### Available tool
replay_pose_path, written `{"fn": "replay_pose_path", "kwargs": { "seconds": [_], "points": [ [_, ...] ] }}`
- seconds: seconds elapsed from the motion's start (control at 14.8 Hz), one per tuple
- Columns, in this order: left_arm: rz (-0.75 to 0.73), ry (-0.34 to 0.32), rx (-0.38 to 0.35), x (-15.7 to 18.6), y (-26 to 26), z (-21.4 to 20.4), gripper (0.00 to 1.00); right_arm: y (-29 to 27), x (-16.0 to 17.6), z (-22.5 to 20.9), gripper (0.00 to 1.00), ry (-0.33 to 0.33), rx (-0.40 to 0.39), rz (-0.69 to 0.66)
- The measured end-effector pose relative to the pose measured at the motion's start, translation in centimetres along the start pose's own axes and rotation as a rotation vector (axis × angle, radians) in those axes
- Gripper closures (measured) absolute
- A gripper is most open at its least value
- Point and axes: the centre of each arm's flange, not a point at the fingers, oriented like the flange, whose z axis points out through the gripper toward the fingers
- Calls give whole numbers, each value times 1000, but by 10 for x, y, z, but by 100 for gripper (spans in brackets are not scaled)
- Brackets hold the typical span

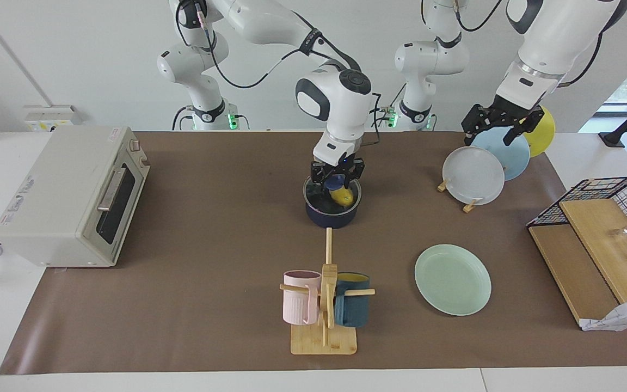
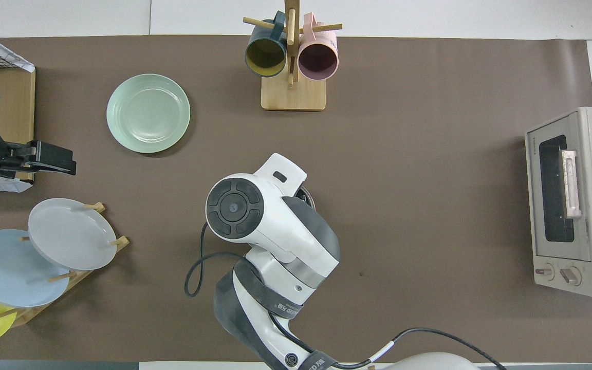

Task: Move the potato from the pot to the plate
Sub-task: 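Lower the right gripper and grasp the blue lid knob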

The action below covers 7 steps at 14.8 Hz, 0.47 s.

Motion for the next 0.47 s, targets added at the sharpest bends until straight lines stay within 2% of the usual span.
{"fn": "replay_pose_path", "kwargs": {
  "seconds": [0.27,0.47],
  "points": [
    [0,0,0,0,0,0,0,0,0,-1,27,2,2,0],
    [1,0,0,0,0,0,0,0,0,-2,33,3,4,1]
  ]
}}
